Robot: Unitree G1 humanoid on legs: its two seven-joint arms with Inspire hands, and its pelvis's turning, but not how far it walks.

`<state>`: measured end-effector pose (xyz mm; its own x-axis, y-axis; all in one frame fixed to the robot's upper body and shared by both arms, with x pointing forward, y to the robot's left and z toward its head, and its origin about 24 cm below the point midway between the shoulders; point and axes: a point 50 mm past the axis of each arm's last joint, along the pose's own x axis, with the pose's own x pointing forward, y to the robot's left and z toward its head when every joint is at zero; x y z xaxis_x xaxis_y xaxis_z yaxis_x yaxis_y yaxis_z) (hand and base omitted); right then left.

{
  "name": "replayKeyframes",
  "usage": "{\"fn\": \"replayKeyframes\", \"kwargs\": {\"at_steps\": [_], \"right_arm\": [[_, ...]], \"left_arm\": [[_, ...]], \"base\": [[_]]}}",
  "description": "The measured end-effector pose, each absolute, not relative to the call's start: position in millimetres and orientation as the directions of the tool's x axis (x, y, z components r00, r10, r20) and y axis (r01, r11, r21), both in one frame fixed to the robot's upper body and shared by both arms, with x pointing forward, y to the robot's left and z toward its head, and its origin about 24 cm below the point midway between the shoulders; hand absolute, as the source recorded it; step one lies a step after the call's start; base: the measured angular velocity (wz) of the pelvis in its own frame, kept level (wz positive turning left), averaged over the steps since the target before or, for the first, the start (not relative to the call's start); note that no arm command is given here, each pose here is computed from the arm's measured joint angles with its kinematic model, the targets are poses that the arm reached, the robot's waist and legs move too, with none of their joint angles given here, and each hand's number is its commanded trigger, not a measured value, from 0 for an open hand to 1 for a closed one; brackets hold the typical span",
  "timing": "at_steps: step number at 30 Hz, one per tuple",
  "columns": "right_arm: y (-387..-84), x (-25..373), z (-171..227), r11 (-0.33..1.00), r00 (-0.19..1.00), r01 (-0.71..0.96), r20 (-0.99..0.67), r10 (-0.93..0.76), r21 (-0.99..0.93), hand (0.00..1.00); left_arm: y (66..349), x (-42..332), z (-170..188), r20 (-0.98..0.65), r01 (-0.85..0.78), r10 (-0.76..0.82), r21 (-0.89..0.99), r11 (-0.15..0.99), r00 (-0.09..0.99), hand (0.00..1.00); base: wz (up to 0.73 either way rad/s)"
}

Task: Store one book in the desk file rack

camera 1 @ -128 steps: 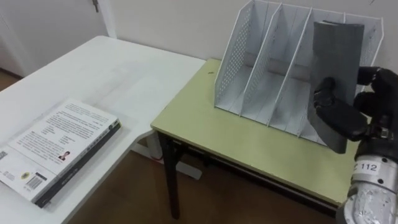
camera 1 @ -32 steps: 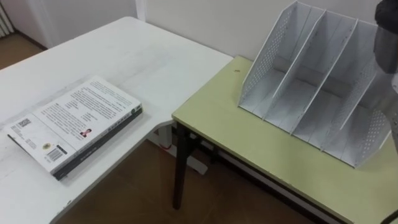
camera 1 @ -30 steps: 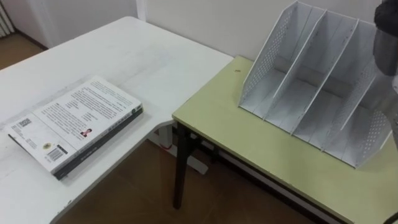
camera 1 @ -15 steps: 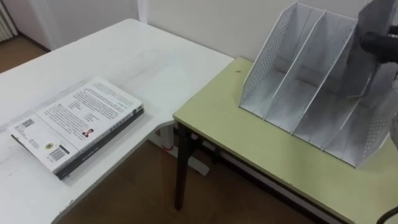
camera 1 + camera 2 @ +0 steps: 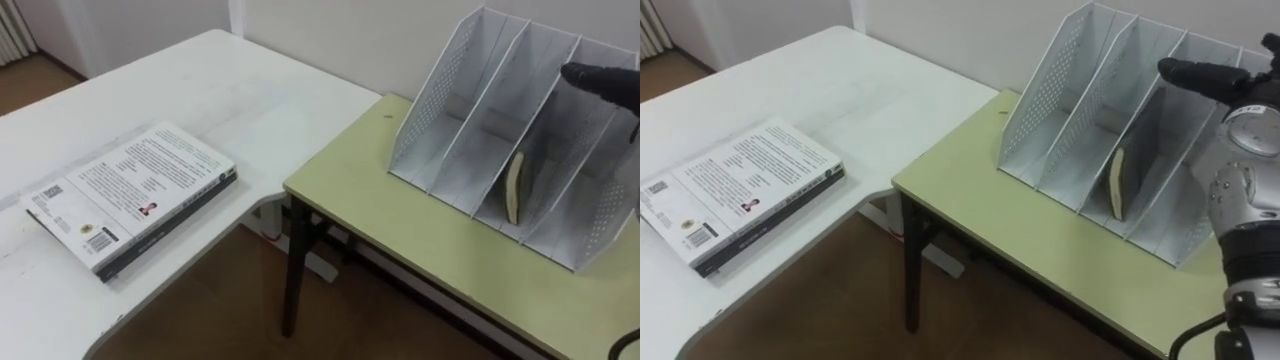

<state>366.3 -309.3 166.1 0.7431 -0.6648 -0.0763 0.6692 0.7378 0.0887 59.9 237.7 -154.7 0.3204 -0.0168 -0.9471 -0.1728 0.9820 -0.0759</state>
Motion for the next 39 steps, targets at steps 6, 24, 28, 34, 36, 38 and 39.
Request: {"fn": "replayKeyframes", "kwargs": {"at_steps": [6, 24, 28, 34, 36, 38, 39], "right_arm": [[-309, 366, 166, 0.738, 0.744, 0.668, -0.078, -0.664, 0.094, 0.00], [-271, 376, 212, 0.924, 0.920, 0.364, 0.111, -0.376, 0.119, 0.00], [-233, 371, 241, 0.993, 0.959, 0.092, 0.263, -0.107, 0.069, 0.00], [-179, 345, 238, 0.923, 0.873, -0.384, 0.321, 0.367, -0.014, 0.00], [-166, 339, 222, 0.868, 0.829, -0.496, 0.275, 0.486, -0.039, 0.00], [-155, 331, 203, 0.804, 0.779, -0.591, 0.216, 0.588, -0.056, 0.00], [-150, 325, 189, 0.765, 0.748, -0.642, 0.174, 0.641, -0.058, 0.00]], "left_arm": [[238, 61, -155, -0.946, -0.174, -0.014, -0.074, 0.982, 0.323, 0.00], [238, 61, -155, -0.946, -0.171, -0.022, -0.081, 0.982, 0.322, 0.00], [240, 61, -154, -0.945, -0.165, -0.033, -0.091, 0.982, 0.326, 0.00], [249, 62, -151, -0.944, -0.149, -0.035, -0.088, 0.985, 0.327, 0.00], [251, 64, -150, -0.943, -0.140, -0.039, -0.089, 0.986, 0.331, 0.00], [254, 65, -150, -0.944, -0.136, -0.039, -0.089, 0.987, 0.328, 0.00], [254, 67, -150, -0.945, -0.131, -0.042, -0.089, 0.987, 0.323, 0.00]], "base": [[0.00], [-0.04], [-0.09], [0.01], [0.02], [0.00], [0.00]]}}
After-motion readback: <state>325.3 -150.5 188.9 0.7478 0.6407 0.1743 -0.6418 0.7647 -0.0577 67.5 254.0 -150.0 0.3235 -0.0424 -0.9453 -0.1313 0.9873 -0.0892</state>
